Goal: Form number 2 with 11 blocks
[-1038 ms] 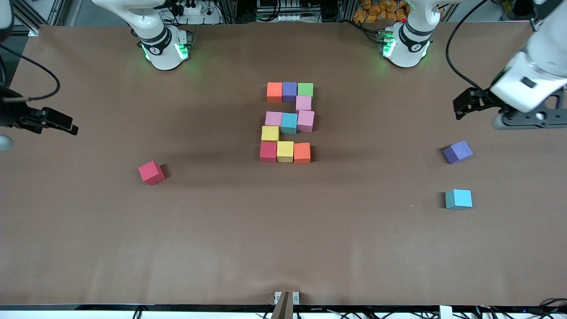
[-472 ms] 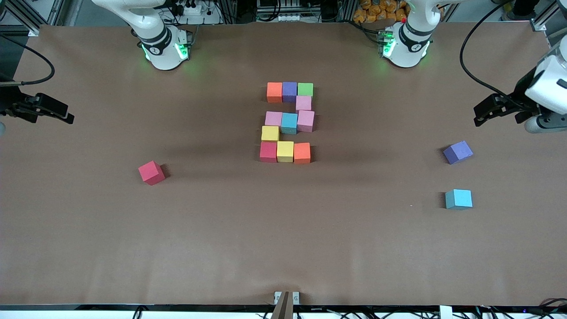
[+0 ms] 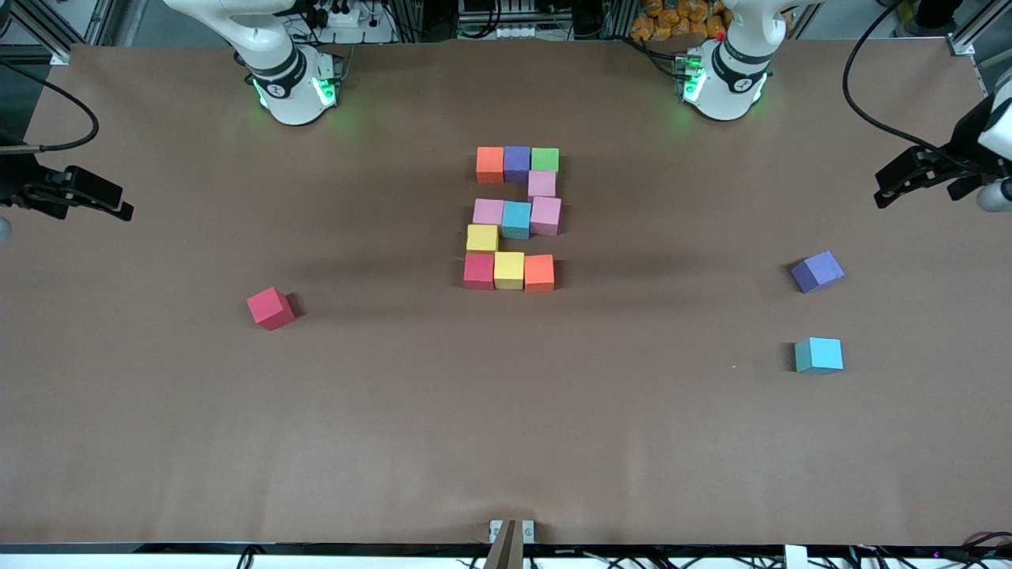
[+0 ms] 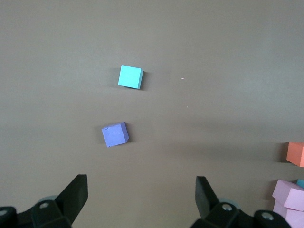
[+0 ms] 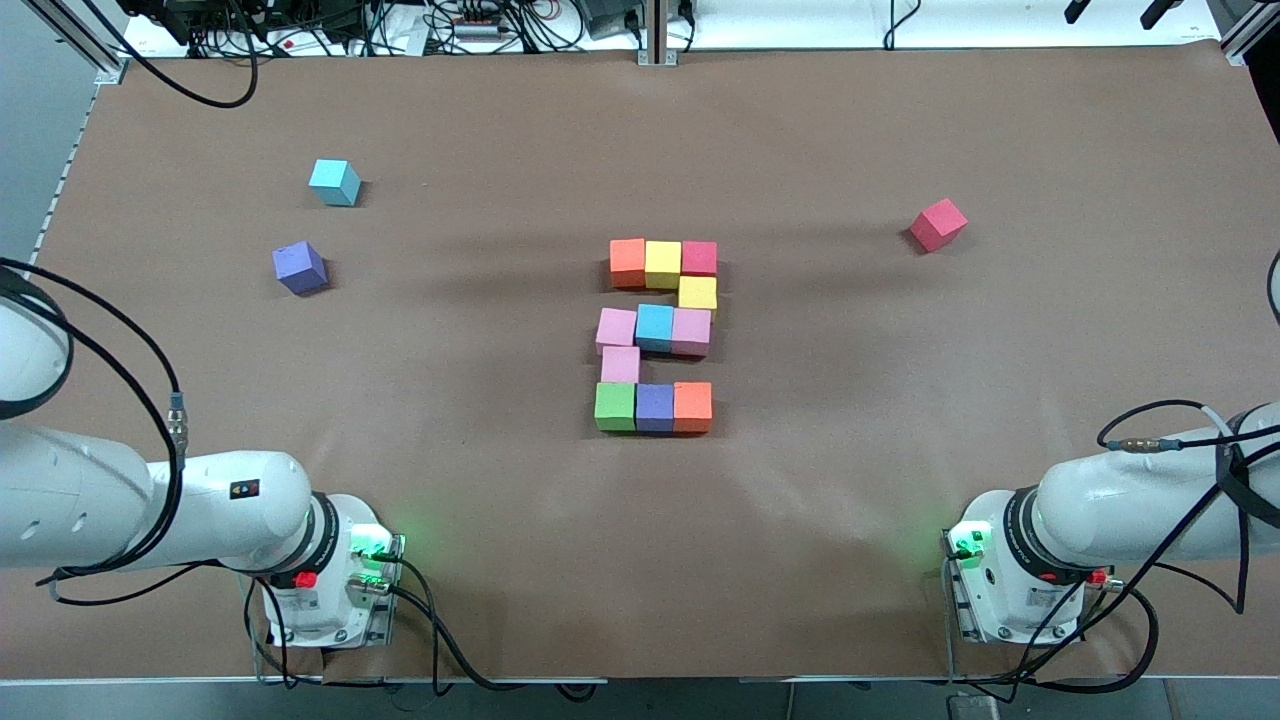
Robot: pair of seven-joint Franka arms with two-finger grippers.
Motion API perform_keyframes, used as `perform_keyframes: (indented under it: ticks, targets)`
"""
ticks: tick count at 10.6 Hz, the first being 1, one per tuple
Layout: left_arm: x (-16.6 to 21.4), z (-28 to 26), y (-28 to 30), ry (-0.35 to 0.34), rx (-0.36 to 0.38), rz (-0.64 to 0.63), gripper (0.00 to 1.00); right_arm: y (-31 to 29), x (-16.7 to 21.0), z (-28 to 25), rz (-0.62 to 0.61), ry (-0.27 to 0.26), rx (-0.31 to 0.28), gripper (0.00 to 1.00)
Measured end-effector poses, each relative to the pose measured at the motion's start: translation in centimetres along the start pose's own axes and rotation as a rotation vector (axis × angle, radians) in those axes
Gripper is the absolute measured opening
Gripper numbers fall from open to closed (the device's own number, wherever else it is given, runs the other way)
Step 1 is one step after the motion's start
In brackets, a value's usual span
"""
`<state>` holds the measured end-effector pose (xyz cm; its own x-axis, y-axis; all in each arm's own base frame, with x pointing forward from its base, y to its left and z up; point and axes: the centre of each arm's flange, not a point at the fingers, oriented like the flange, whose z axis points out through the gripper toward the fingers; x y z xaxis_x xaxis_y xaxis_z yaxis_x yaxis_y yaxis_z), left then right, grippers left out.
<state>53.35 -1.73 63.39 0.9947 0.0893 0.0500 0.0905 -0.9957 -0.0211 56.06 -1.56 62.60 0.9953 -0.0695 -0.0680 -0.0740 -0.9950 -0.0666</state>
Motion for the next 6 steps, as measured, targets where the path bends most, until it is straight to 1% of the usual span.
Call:
perform_keyframes:
  ticks: [3,5,6]
  targets:
    - [-0.40,-1.00,1.19,-0.005,-0.047,0.015,1.00,-0.03,-0.01,0.00,-0.001,0.000,0.000,1.00]
    - [-0.46,-1.04,1.40,-0.012,-0.091,0.011,1.00,-0.05,-0.01,0.01,-0.001,0.000,0.000,1.00]
    - [-0.49,-1.05,1.59,-0.013,-0.095,0.014,1.00,-0.06,-0.02,0.02,-0.001,-0.002,0.000,1.00]
